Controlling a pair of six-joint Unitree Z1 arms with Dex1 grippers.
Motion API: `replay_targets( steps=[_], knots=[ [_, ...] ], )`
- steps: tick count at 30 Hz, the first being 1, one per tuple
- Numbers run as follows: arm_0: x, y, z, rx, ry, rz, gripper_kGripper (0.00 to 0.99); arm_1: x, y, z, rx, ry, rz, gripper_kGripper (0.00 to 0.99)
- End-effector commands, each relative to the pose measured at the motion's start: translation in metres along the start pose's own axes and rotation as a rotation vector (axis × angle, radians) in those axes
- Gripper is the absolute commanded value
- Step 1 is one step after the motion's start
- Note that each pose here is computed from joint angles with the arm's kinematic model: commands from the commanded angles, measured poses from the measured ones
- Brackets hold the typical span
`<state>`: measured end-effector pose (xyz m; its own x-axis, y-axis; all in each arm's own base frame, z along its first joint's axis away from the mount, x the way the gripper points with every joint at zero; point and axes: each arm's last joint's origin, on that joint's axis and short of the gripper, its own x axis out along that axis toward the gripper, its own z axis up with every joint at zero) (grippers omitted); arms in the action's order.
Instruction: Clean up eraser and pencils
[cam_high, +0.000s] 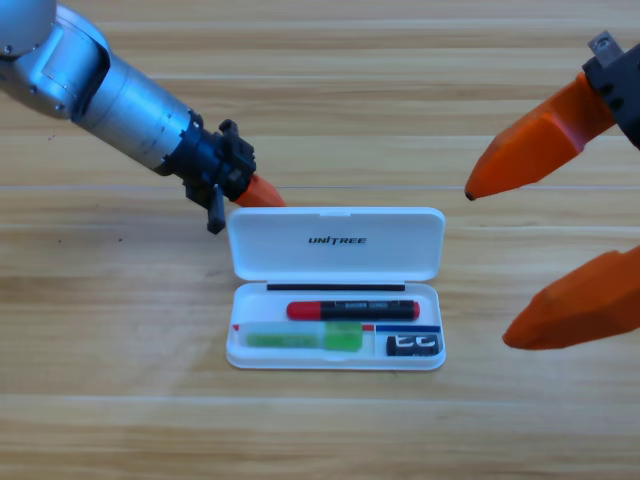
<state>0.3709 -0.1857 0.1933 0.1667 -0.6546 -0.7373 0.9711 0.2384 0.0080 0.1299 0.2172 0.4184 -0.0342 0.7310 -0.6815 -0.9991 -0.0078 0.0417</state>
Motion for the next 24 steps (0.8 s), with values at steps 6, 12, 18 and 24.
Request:
replay_targets(
  steps=[6,12,18,24],
  knots=[
    [0.0,-0.039,0.019,0.015,0.035,-0.072,0.0,0.005,-0.005,-0.007,0.023,-0.001,0.003,0.959],
    [-0.011,-0.053,0.028,0.041,0.03,-0.077,0.0,0.005,-0.006,-0.006,0.023,-0.002,0.005,0.959],
    [-0.015,-0.062,0.029,0.055,0.041,-0.073,0.0,0.005,-0.005,-0.006,0.023,-0.004,0.006,0.959],
    [-0.011,-0.07,0.024,0.063,0.063,-0.088,0.0,0.005,-0.005,-0.006,0.023,-0.004,0.009,0.959]
  ],
)
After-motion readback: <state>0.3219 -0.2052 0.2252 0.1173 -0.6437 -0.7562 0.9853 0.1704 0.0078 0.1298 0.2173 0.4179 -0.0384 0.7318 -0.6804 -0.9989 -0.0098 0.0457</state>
